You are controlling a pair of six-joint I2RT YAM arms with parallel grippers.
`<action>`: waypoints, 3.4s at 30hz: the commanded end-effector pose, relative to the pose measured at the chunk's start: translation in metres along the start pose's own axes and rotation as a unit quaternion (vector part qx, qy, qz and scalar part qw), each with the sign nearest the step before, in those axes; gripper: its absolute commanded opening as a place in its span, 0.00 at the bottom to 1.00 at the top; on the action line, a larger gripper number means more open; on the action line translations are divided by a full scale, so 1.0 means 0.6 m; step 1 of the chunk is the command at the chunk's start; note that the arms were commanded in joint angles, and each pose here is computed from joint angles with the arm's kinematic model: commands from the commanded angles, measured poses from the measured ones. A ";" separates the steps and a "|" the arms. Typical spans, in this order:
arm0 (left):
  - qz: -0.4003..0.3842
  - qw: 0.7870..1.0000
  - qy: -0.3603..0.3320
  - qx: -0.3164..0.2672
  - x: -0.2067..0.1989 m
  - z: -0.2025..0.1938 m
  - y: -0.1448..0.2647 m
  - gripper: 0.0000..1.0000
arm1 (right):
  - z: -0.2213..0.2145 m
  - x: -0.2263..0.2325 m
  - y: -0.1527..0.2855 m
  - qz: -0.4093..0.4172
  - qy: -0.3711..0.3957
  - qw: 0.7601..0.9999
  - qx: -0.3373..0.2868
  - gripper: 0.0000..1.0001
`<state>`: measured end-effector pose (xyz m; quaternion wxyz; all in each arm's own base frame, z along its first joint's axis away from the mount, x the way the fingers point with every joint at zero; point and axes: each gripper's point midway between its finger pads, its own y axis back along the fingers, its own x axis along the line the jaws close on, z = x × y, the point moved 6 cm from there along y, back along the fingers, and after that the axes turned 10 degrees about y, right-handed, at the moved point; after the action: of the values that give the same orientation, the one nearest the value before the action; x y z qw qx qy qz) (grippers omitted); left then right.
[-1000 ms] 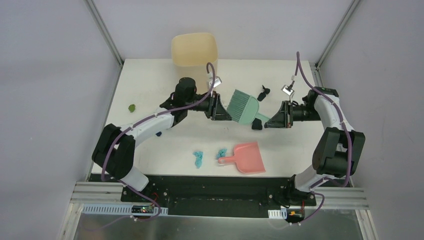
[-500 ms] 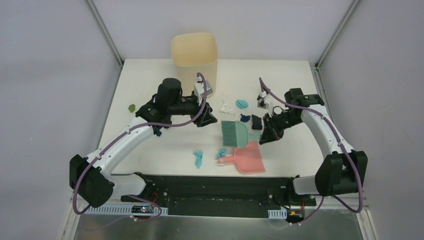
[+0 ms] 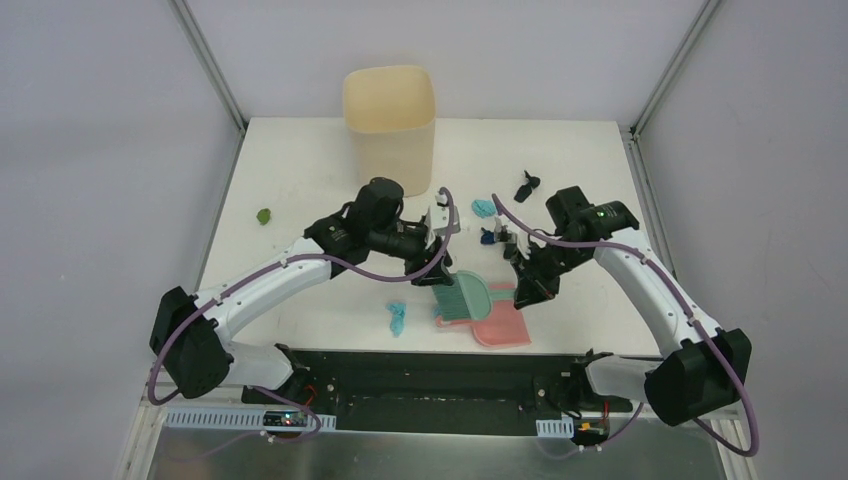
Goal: Sweep away the paper scraps from the table
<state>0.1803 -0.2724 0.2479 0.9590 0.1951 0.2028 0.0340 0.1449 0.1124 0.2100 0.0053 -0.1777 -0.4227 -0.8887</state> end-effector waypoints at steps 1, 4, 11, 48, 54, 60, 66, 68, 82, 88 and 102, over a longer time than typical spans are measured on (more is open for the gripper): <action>-0.036 0.999 -0.020 0.011 -0.016 -0.005 -0.021 0.47 | 0.017 0.026 0.012 0.003 0.013 0.999 -0.029 0.00; -0.054 0.998 -0.011 0.023 -0.022 -0.011 -0.033 0.43 | 0.018 0.027 0.013 0.003 0.012 0.999 -0.031 0.00; -0.048 0.997 -0.006 0.057 -0.022 -0.028 -0.056 0.33 | 0.025 0.035 0.015 0.019 0.015 0.999 -0.044 0.00; -0.142 0.989 0.049 0.005 -0.040 0.005 -0.042 0.00 | 0.054 0.040 0.055 0.050 -0.034 0.982 -0.178 0.57; -0.139 0.988 0.060 0.008 -0.031 0.005 -0.041 0.00 | 0.041 0.048 0.052 0.038 -0.028 0.985 -0.167 0.52; -0.139 0.988 0.062 0.008 -0.031 0.006 -0.041 0.00 | 0.049 0.053 0.057 0.034 -0.022 0.982 -0.184 0.37; -0.141 0.988 0.065 0.006 -0.034 0.008 -0.039 0.00 | 0.046 0.051 0.054 0.036 -0.030 0.983 -0.180 0.34; -0.147 0.987 0.067 -0.002 -0.034 0.012 -0.036 0.00 | 0.043 0.050 0.052 0.033 -0.031 0.983 -0.179 0.34; -0.150 0.986 0.067 -0.004 -0.032 0.014 -0.036 0.00 | 0.049 0.049 0.054 0.027 -0.033 0.981 -0.191 0.31; -0.149 0.986 0.067 -0.004 -0.032 0.015 -0.035 0.00 | 0.052 0.048 0.055 0.028 -0.036 0.980 -0.196 0.30; -0.149 0.985 0.081 0.007 -0.027 0.010 -0.041 0.00 | 0.054 0.046 0.059 0.032 -0.043 0.975 -0.213 0.10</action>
<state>0.1637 -0.2966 0.2400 0.9281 0.1789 0.3155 -0.0841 0.1332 0.1146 0.2543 -0.0276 -0.2442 -0.2512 -0.9362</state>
